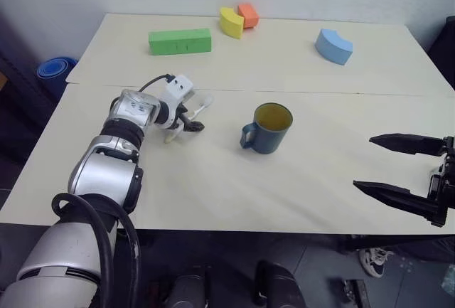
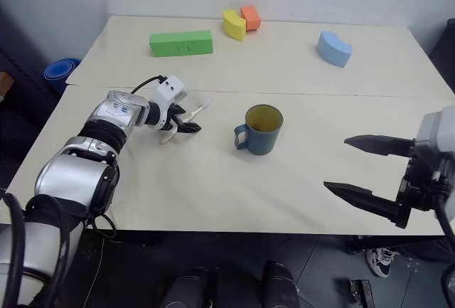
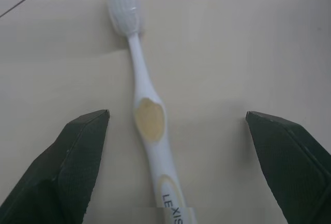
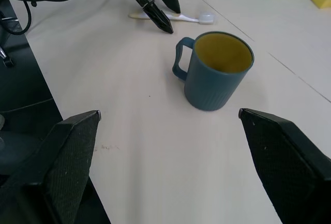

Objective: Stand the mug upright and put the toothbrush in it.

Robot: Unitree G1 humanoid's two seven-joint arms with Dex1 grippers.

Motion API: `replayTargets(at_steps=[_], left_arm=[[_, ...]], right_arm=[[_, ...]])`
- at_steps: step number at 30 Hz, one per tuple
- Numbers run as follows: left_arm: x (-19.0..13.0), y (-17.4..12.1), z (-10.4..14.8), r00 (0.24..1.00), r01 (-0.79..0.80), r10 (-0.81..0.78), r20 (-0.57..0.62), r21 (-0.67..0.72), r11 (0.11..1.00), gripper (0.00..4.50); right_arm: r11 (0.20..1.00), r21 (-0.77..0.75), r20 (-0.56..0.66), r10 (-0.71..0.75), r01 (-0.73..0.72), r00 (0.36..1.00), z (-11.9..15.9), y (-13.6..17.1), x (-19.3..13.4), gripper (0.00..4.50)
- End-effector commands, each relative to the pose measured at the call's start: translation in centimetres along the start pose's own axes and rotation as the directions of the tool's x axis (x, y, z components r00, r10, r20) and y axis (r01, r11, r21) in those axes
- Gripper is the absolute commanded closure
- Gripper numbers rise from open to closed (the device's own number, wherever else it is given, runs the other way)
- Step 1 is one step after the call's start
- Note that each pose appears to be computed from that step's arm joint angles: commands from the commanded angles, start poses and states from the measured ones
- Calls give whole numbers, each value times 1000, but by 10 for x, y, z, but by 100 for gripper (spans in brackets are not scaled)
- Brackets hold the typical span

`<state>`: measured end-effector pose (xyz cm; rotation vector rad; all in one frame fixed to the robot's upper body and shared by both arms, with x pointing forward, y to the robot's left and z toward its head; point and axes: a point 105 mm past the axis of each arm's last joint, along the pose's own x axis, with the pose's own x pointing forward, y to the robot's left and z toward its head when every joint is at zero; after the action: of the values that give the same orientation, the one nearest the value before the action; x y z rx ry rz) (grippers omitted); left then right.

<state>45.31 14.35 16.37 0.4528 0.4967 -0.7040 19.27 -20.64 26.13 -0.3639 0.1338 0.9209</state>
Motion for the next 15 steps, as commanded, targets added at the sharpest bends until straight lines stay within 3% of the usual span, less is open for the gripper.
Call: replayTargets(at_steps=[1, 12, 15], left_arm=[[4, 4, 3, 998, -67, 67, -11, 11, 998, 76], [1, 3, -1, 999, -38, 38, -6, -5, 999, 406], [-2, 5, 0, 999, -31, 31, 10, -34, 999, 425]], right_arm=[[999, -32, 30, -34, 35, 999, 9, 1, -7, 0], [999, -37, 15, -39, 40, 999, 7, -3, -8, 0], [999, -4, 8, -52, 52, 999, 4, -6, -9, 0]])
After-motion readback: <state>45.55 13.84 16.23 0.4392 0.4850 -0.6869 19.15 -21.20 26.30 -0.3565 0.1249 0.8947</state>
